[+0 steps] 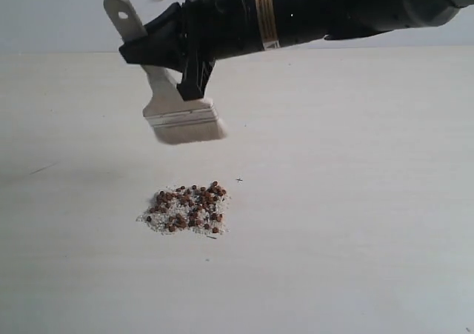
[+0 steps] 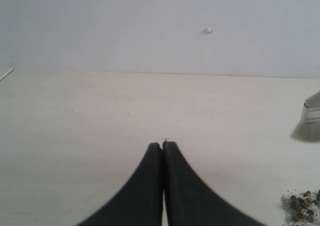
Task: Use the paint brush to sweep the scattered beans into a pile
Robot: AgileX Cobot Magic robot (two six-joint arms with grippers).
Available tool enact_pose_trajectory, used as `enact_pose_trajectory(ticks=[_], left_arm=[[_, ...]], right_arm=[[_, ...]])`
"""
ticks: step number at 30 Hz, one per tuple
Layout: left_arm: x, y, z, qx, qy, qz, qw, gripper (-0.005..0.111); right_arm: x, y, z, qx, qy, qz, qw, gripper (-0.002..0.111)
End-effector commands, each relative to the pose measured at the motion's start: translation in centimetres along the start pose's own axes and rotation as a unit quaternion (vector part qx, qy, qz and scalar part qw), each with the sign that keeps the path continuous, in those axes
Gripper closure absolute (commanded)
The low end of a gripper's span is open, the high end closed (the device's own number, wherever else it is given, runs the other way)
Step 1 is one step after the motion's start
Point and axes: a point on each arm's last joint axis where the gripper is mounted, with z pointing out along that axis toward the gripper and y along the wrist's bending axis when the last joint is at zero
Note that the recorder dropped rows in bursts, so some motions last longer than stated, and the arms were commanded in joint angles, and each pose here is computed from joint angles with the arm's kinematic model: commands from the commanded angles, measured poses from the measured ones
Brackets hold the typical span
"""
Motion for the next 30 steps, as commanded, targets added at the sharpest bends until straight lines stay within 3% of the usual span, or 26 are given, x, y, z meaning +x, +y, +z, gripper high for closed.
enact_pose_trajectory(ticks=[1, 4, 5, 8, 22, 28, 30], left_arm=[[-0.1, 0.0, -0.1, 0.000, -0.004, -0.003, 1.000, 0.107], [-0.1, 0.0, -0.1, 0.000, -0.004, -0.003, 1.000, 0.107], [-0.1, 0.0, -0.1, 0.000, -0.004, -0.003, 1.000, 0.107], [-0.1, 0.0, -0.1, 0.000, -0.004, -0.003, 1.000, 0.107], [-0.1, 0.0, -0.1, 0.000, -0.004, -0.003, 1.000, 0.107], [-0.1, 0.0, -0.1, 0.000, -0.004, -0.003, 1.000, 0.107], [-0.1, 0.0, -0.1, 0.000, -0.004, -0.003, 1.000, 0.107]], right_arm=[[-2.3, -2.3, -2.4, 0.190, 0.054, 0.113, 0.974, 0.108], [-3.3, -3.0, -4.2, 0.285, 0.057, 0.230, 0.929, 0.108], [-3.8, -3.1, -4.6, 0.301, 0.030, 0.295, 0.906, 0.108], [-3.8, -3.0, -5.6, 0.315, 0.000, 0.377, 0.871, 0.108], [4.4, 1.0, -6.2, 0.316, 0.120, 0.412, 0.846, 0.108], [3.6, 2.8, -7.9, 0.335, 0.110, 0.424, 0.834, 0.108], [0.9, 3.9, -9.1, 0.323, 0.081, 0.409, 0.850, 0.108]])
